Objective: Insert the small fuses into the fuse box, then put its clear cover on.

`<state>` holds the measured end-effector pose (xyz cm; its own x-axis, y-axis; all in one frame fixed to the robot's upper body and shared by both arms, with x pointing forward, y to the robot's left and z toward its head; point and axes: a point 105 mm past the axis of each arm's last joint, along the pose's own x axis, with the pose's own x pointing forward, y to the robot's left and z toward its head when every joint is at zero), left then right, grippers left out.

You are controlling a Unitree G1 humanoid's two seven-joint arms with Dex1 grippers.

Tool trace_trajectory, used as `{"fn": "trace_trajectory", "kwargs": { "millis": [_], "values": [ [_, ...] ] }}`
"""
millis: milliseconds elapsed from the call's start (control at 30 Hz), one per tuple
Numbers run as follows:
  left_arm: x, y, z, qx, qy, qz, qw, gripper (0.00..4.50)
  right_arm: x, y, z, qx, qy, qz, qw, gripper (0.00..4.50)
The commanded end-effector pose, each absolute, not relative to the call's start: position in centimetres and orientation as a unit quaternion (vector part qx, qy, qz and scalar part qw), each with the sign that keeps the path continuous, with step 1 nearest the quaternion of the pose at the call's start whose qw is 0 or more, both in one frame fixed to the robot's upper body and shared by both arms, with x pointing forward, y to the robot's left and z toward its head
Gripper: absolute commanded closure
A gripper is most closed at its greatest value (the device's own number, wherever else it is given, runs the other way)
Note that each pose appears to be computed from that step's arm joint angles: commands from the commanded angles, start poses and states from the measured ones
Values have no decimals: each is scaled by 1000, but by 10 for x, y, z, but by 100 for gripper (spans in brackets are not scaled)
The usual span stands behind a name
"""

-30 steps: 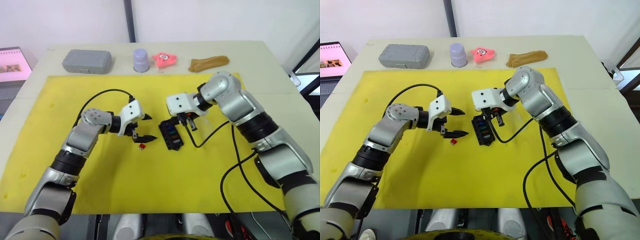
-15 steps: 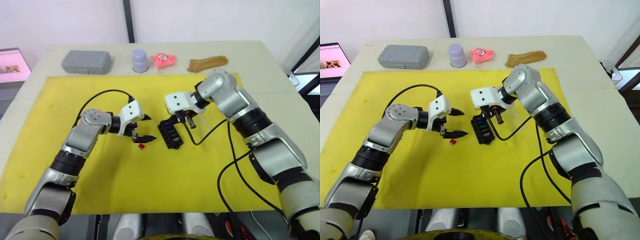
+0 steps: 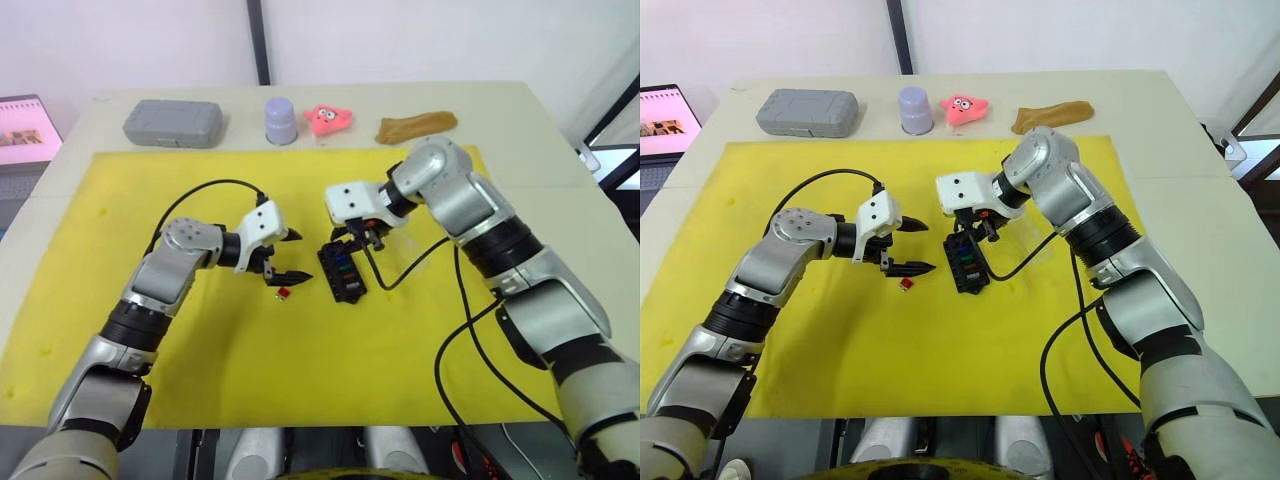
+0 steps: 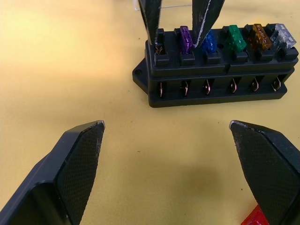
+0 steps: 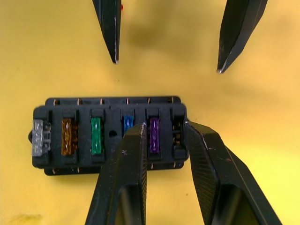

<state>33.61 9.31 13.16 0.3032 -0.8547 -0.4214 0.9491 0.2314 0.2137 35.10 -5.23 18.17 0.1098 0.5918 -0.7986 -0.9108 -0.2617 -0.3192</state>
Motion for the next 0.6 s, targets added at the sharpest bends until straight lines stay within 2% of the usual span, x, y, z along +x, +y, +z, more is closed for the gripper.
{"fn": "trace_trajectory", "kwargs": {
  "millis": [33,367,467,500,600],
  "values": [
    [335,90,140,229,89,-582,775,0,348,-49,201,-466,140,643,591,305],
    [337,91,142,230,88,-580,777,0,341,-57,229,-437,106,653,609,305],
    [337,92,143,229,87,-579,778,0,341,-57,226,-407,62,657,632,390],
    [337,92,143,229,87,-579,778,0,339,-58,224,-396,49,660,637,433],
    [336,94,143,229,89,-579,778,0,338,-59,222,-345,40,665,661,442]
  ]
}}
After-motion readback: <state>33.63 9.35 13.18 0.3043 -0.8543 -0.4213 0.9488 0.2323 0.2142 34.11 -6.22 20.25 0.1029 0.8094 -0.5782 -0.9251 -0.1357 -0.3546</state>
